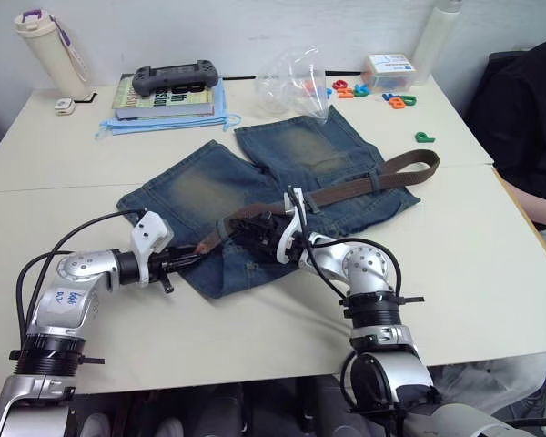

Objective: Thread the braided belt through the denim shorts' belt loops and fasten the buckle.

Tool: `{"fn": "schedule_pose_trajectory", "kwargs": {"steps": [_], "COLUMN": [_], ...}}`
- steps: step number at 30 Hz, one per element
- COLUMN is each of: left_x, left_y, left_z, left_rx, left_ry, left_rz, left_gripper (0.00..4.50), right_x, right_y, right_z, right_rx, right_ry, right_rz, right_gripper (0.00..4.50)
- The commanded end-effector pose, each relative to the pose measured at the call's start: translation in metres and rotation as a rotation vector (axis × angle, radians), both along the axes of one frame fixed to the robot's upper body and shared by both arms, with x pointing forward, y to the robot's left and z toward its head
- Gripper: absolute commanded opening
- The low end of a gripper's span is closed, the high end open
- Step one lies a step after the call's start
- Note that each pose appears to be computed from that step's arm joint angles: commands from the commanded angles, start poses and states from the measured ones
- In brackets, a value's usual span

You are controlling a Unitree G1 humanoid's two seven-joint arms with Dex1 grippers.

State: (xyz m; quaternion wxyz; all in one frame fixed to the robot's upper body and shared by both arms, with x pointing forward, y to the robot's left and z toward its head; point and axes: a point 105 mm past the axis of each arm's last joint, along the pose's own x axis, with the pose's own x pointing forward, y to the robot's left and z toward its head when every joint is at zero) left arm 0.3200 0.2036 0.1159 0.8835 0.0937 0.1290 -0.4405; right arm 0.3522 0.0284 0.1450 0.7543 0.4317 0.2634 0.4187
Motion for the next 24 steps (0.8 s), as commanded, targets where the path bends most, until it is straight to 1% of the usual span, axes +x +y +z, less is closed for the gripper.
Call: {"fn": "schedule_pose_trajectory", "kwargs": {"steps": [1, 4, 11, 15, 21, 22, 23, 24], "left_x": [-0.004, -0.007, -0.015, -0.014, -0.015, -0.015, -0.015, -0.015], "left_y": [0.016, 0.021, 0.026, 0.035, 0.032, 0.031, 0.03, 0.029], "left_z": [0.015, 0.016, 0.021, 0.019, 0.013, 0.012, 0.012, 0.011], "left_rx": [-0.076, -0.122, -0.204, -0.174, -0.135, -0.135, -0.136, -0.137], "left_ry": [-0.011, 0.016, 0.082, 0.08, 0.066, 0.065, 0.065, 0.065], "left_rz": [0.064, 0.09, 0.087, 0.109, 0.1, 0.099, 0.098, 0.098], "left_gripper": [0.57, 0.57, 0.57, 0.57, 0.57, 0.56, 0.56, 0.56], "right_x": [-0.002, -0.004, -0.008, -0.007, -0.012, -0.014, -0.015, -0.017], "right_y": [-0.012, -0.015, -0.018, -0.024, -0.035, -0.036, -0.036, -0.037], "right_z": [0.012, 0.013, 0.01, 0.009, 0.018, 0.02, 0.021, 0.023], "right_rx": [0.029, 0.033, 0.003, -0.016, -0.018, -0.017, -0.017, -0.019], "right_ry": [-0.033, -0.031, -0.026, -0.032, -0.057, -0.064, -0.068, -0.072], "right_rz": [-0.052, -0.07, -0.078, -0.088, -0.099, -0.098, -0.098, -0.097], "right_gripper": [0.0, 0.0, 0.0, 0.0, 0.0, 0.39, 0.91, 1.14]}}
